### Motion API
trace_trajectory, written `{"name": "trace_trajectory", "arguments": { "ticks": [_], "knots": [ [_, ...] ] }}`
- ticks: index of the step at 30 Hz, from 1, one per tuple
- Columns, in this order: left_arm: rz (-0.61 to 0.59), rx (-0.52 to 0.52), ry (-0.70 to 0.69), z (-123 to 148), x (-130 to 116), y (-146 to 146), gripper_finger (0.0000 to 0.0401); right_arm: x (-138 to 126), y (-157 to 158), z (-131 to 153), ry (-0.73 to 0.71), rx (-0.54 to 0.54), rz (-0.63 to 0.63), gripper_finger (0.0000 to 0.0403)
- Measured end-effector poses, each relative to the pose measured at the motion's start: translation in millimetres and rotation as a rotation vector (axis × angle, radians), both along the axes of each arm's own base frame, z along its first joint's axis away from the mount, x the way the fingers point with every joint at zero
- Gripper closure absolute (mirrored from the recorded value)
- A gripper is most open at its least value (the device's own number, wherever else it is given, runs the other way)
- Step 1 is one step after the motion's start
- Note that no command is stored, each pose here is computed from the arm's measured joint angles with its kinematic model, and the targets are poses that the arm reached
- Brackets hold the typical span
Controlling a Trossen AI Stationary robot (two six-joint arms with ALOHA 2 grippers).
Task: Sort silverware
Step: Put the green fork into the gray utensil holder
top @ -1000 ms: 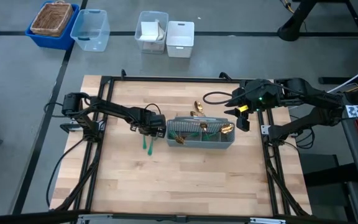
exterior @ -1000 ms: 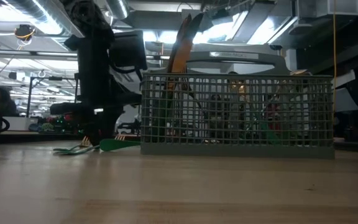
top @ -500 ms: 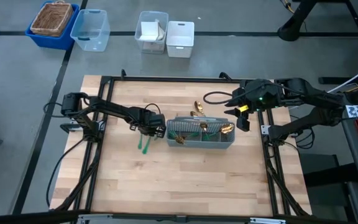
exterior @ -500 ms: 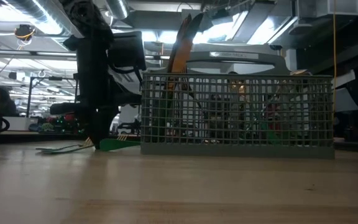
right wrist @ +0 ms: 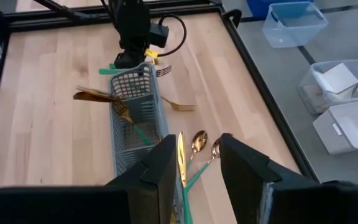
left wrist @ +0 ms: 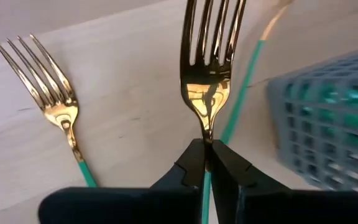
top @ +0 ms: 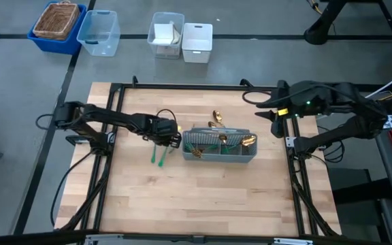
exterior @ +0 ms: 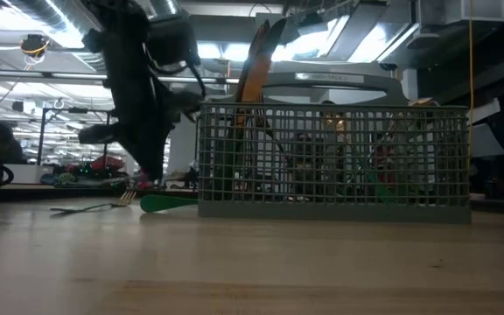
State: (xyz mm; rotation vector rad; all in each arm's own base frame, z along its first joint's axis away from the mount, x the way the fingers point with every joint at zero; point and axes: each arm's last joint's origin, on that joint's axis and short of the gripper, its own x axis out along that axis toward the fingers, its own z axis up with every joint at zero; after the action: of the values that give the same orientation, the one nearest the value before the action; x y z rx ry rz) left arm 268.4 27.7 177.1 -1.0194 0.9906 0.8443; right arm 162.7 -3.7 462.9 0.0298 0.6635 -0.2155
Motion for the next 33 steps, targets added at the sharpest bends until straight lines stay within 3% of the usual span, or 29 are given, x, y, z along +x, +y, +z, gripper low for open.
{"name": "trace_trajectory", "arguments": {
  "ticks": [7, 15, 22, 28, 33],
  "knots": [
    [-0.037, -0.008, -0.162, 34, -9, -2, 0.0397, -2, 0, 0, 0.001, -0.001, -0.001, 0.0281],
    [-0.109, 0.073, -0.623, 96, -13, -3, 0.0398, -4, -1, 1, 0.002, -0.02, -0.01, 0.0281],
    [-0.161, 0.316, -1.014, 140, -5, 0, 0.0396, -2, -2, -1, 0.003, -0.047, -0.042, 0.0281],
    [-0.11, 0.602, -1.097, 141, 17, 6, 0.0395, 5, -2, -13, 0.039, -0.045, -0.044, 0.0281],
    [-0.171, 0.755, -1.135, 123, 45, 7, 0.0397, 15, -1, -22, 0.022, -0.023, -0.028, 0.0281]
  ]
}}
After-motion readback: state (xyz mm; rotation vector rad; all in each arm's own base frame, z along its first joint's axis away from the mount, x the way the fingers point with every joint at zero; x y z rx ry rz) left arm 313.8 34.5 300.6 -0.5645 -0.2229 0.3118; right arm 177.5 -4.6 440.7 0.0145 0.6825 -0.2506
